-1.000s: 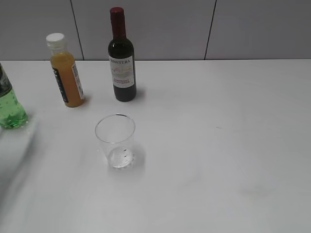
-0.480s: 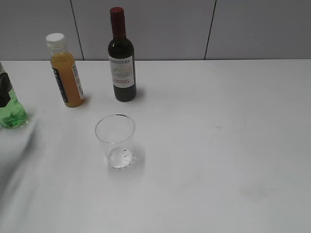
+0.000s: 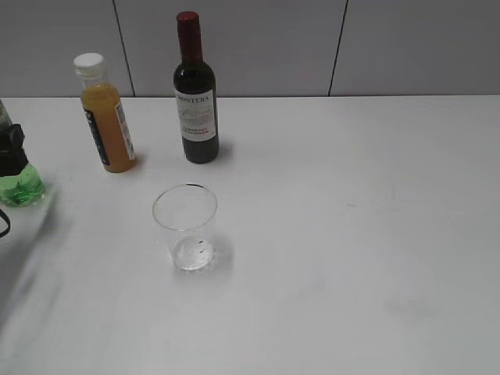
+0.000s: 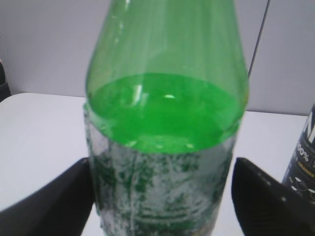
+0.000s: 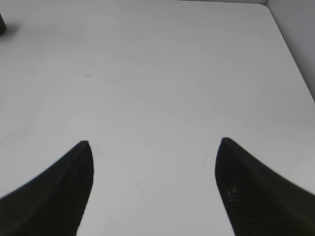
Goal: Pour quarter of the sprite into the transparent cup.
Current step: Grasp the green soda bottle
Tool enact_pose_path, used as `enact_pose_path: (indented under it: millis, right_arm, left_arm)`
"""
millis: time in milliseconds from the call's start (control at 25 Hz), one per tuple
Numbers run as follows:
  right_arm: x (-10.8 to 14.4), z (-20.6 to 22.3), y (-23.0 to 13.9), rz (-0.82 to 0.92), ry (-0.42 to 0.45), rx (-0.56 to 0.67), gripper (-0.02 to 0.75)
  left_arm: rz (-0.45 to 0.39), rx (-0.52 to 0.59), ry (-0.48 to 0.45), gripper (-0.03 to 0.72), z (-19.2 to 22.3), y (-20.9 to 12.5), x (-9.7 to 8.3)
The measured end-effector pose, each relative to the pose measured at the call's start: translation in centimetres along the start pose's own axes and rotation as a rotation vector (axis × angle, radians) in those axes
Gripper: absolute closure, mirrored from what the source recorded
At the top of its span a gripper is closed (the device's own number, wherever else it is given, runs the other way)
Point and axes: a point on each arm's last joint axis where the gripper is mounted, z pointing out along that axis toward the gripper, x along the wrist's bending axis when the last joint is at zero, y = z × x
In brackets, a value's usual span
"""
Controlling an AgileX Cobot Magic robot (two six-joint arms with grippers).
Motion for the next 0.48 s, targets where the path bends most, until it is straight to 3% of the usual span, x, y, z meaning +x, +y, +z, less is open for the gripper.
enact_pose_path:
  millis: [480]
  right_arm:
    - [0.0,0.0,0.0,0.0,0.0,0.0,0.144]
  left_arm:
    - [-0.026,0.0,0.002,0.024,3.1,-1.3,-0.2]
